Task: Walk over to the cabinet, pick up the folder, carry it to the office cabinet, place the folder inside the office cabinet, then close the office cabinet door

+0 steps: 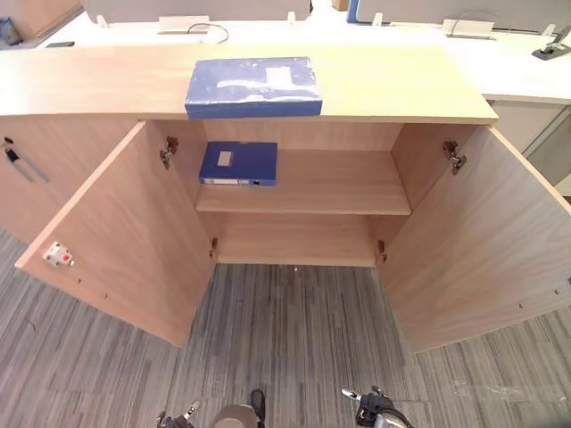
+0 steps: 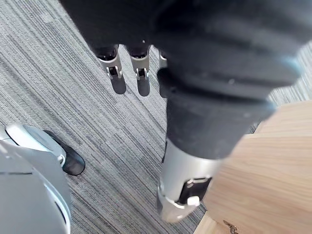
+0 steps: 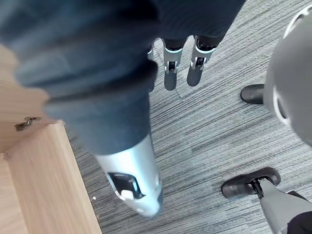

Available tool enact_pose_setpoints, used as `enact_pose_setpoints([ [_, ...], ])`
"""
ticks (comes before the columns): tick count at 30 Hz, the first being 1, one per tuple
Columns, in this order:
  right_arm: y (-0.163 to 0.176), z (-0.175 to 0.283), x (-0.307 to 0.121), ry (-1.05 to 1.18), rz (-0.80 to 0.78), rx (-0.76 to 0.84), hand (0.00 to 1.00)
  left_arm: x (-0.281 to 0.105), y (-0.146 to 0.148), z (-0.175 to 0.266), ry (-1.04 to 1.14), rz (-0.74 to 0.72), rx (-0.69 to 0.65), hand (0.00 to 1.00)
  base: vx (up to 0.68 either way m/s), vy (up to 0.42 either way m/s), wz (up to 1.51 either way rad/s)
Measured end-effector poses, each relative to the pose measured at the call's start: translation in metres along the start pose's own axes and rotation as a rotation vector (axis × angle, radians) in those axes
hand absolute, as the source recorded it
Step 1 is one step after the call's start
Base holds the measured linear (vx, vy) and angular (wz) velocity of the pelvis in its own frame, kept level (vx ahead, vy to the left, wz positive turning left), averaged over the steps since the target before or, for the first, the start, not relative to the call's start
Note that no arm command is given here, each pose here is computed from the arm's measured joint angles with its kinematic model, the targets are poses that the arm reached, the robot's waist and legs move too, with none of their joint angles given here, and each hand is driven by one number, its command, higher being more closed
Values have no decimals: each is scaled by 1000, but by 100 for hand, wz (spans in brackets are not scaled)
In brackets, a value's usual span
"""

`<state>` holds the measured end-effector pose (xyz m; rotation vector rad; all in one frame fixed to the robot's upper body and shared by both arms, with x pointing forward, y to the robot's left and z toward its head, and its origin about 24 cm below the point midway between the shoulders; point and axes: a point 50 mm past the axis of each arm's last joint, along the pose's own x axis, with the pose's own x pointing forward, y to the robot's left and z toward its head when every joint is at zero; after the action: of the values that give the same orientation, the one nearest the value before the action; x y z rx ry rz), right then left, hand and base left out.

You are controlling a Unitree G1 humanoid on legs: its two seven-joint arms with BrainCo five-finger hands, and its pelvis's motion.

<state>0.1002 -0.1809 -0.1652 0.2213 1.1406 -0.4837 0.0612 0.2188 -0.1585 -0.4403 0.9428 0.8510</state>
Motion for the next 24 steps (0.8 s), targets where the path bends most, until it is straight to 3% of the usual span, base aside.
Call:
enact_pose_setpoints([
  [4, -27, -6, -1, -1, -60, -25, 0, -2, 2, -7, 26, -4, 7, 0, 135, 214, -3],
  [9, -20, 8, -2, -71, -30, -51, 0, -2, 4, -9, 42, -15, 25, 0, 78, 77, -14],
  [24, -10, 18, -3, -114, -9, 5, 0, -4, -12, -13, 49, -45, 0, 0, 198, -208, 35],
])
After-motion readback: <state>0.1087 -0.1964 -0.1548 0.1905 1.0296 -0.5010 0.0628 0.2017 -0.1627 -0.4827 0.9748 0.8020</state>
